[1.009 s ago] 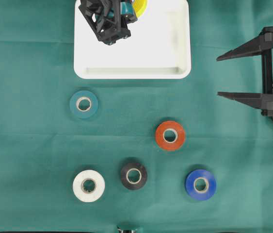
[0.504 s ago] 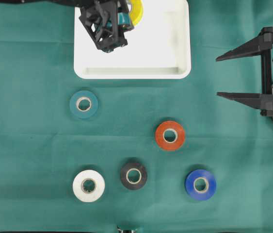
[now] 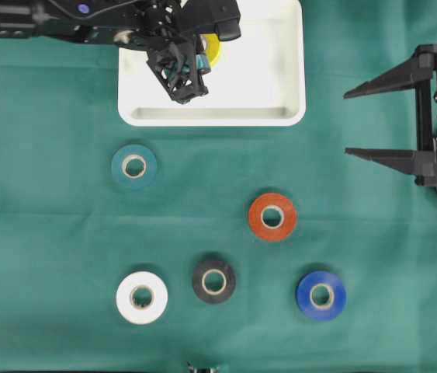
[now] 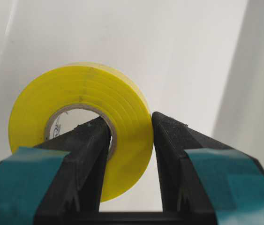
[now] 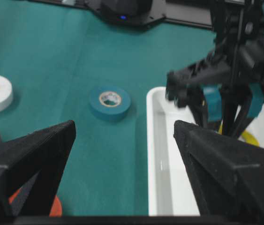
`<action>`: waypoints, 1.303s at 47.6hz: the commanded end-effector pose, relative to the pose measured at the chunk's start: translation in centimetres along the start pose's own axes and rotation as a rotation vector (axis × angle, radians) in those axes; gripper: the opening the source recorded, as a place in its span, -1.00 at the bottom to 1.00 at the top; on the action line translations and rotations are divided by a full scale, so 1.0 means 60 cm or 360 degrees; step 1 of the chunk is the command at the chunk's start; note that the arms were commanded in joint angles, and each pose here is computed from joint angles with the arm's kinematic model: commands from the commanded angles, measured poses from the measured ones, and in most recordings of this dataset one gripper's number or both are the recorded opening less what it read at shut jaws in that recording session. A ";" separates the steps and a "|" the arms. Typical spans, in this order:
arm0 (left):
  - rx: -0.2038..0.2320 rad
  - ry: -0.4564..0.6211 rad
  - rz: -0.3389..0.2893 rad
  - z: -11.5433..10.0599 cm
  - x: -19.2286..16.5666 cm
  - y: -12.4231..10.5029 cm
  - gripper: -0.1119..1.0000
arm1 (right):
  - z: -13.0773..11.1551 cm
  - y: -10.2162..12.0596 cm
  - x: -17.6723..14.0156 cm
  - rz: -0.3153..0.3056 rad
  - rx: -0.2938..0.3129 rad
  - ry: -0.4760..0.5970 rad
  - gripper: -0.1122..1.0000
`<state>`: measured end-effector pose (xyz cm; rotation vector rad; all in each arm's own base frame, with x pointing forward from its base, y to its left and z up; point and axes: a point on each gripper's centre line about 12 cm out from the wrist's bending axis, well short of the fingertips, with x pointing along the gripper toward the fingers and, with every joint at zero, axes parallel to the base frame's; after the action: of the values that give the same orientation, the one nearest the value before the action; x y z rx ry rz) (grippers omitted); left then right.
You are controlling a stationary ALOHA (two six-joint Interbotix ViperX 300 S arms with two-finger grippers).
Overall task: Pick up the tape from a random location and place it into the white case.
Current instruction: 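Carry the yellow roll over the white tray and lower it, then open the left gripper to release the yellow roll in the tray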
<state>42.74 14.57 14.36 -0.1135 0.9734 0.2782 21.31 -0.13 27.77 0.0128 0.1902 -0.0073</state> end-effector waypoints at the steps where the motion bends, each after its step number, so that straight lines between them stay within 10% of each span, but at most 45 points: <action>1: 0.0000 -0.0054 0.0005 0.014 0.004 0.002 -0.34 | 0.014 0.000 0.001 0.0000 0.0002 -0.0034 0.85; 22: -0.0008 -0.0041 0.0010 0.011 0.017 0.007 -0.32 | 0.014 0.000 0.002 0.0000 0.0002 -0.0024 0.85; 37: 0.0002 -0.0046 0.0010 0.013 0.014 0.007 0.97 | 0.013 0.000 0.002 0.0000 0.0002 -0.0020 0.85; 62: 0.0022 -0.0246 0.0011 0.089 -0.162 0.002 0.97 | 0.015 0.000 0.002 0.0000 0.0007 -0.0017 0.85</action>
<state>42.12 14.44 20.40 -0.0961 0.9108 0.2815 21.30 -0.10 27.53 0.0127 0.2055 -0.0058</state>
